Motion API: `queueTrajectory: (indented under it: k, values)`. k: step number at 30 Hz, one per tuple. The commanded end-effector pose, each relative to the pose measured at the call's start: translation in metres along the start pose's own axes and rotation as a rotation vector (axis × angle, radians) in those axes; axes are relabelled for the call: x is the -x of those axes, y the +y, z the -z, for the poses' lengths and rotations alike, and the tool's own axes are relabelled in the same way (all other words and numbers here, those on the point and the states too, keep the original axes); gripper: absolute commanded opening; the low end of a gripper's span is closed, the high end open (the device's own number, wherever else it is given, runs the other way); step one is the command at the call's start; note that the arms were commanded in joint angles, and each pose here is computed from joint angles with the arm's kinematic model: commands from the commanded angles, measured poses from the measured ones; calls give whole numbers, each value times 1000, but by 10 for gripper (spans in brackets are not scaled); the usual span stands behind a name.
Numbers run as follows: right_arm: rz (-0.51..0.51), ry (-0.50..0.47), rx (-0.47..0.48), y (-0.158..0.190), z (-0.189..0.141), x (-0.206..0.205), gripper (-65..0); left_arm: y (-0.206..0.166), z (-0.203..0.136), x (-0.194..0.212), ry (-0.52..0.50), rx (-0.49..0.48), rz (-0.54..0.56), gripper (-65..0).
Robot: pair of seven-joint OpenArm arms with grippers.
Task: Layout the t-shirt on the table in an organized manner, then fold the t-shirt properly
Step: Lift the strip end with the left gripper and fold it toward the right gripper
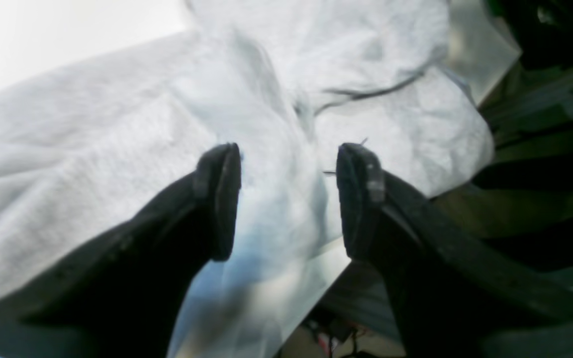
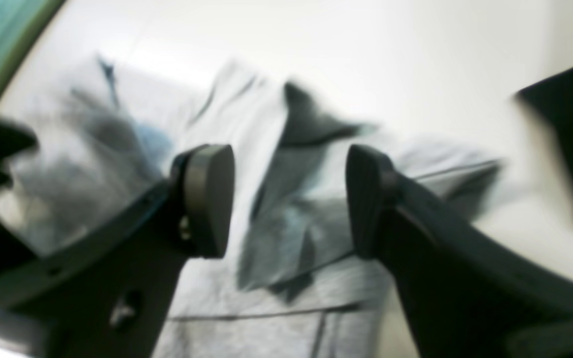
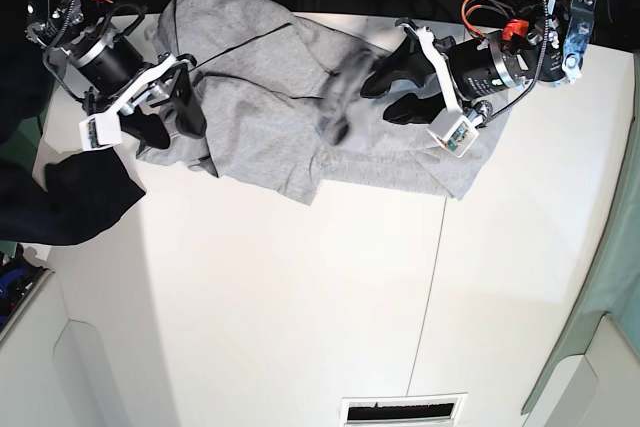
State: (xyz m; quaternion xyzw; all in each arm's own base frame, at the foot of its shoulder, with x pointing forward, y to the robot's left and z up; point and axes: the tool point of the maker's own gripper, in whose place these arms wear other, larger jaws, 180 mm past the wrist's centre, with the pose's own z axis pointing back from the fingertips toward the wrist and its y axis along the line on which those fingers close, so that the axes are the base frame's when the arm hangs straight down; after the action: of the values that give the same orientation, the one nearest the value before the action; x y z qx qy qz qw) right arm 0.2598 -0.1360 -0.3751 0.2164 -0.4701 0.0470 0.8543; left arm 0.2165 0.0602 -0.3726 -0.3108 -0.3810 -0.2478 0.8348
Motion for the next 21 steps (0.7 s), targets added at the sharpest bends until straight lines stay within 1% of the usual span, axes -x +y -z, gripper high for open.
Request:
queueTrajectory:
  k: [1,3,6,8,11,13,16,19,21]
  values:
    - [7,-49,16,-8,-6,-16,-295,-5,-1,-13,-45,23,7,-315]
    - [39,-57,65,-26,-15,-21,-284,-12,0,-12,-30,56,-20,-315]
    - [77,-43,131,-52,-30,-22,-214,-26,-2,-23,-55,111,-29,-315]
    - [118,-4,147,-61,-37,-15,-202,-31,-4,-33,-79,119,-4,-315]
    - [174,92,134,-60,-40,9,-202,-29,-12,-51,-119,97,41,-315]
    - [227,126,116,-58,-36,27,-202,-19,-18,-56,-128,57,55,-315]
    - [309,171,75,-52,-26,56,-202,11,-32,-57,-122,-50,75,-315]
    - [364,222,26,-39,-12,80,-203,50,-53,-60,-132,-206,40,-315]
    - [391,241,-14,-24,-3,89,-203,70,-67,-58,-139,-271,18,-315]
